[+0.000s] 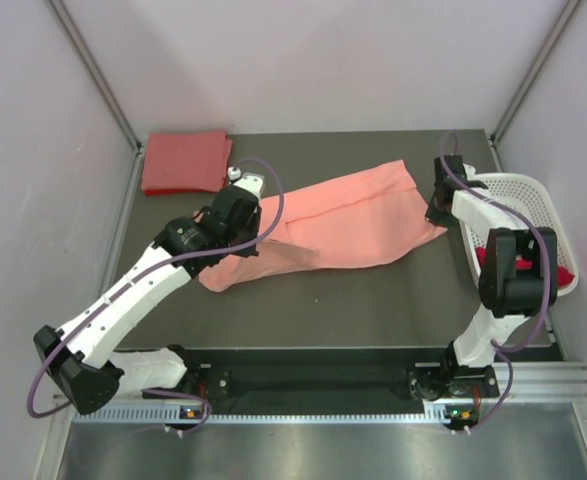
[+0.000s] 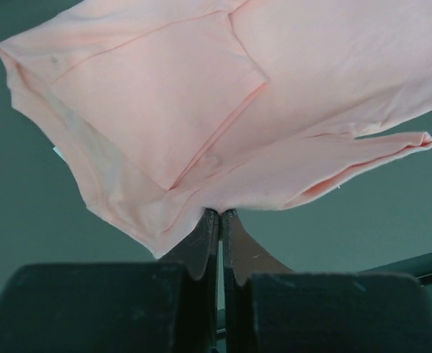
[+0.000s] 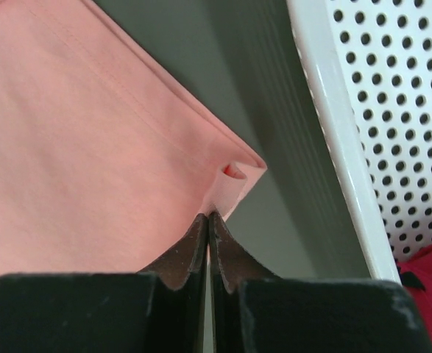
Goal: Fold and stack the t-shirts
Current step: Fold the tshirt
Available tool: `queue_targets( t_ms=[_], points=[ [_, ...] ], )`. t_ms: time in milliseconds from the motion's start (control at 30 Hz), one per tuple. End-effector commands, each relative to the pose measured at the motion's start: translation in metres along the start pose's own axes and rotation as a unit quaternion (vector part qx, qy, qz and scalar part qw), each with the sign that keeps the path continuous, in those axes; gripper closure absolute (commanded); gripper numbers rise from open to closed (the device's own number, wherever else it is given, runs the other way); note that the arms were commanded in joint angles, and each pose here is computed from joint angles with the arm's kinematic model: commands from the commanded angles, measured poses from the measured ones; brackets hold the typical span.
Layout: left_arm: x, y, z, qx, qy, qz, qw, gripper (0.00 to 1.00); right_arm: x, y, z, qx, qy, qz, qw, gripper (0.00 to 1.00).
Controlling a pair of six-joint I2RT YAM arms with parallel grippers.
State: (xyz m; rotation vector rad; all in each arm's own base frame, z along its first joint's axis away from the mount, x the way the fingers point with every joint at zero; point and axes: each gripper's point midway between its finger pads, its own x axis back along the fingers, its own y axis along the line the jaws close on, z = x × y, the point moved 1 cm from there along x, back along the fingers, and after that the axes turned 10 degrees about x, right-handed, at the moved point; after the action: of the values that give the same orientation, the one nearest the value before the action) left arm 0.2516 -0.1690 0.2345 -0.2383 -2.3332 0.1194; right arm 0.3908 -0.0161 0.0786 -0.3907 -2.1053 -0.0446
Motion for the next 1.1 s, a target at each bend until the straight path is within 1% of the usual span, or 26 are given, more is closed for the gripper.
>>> queue_targets(
  t_ms=[0,167,267,467,700,1067],
  points=[
    [0.019,0.015,-0.006,0.018,-0.028,-0.017,0.999,1.00,0.005,0.003,-0.020,0.018,-0.011,-0.017,1.000,1.00],
    [0.020,0.021,-0.009,0.036,-0.035,-0.037,0.998,1.00,0.005,0.012,-0.038,0.015,-0.024,-0.032,0.999,1.00],
    [0.019,0.025,-0.008,0.035,-0.034,-0.048,0.998,1.00,0.008,0.021,-0.059,0.009,-0.044,-0.046,0.998,1.00],
    [0.012,0.036,-0.009,0.022,-0.024,-0.083,0.996,1.00,-0.010,0.037,-0.076,0.010,-0.041,-0.057,0.997,1.00],
    [0.000,0.044,-0.017,0.024,-0.020,-0.106,0.994,1.00,-0.027,0.054,-0.086,0.012,-0.038,-0.072,0.997,1.00],
    [-0.028,0.059,-0.025,0.019,0.003,-0.145,0.989,1.00,-0.035,0.079,-0.102,0.018,-0.044,-0.089,0.995,1.00]
  ],
)
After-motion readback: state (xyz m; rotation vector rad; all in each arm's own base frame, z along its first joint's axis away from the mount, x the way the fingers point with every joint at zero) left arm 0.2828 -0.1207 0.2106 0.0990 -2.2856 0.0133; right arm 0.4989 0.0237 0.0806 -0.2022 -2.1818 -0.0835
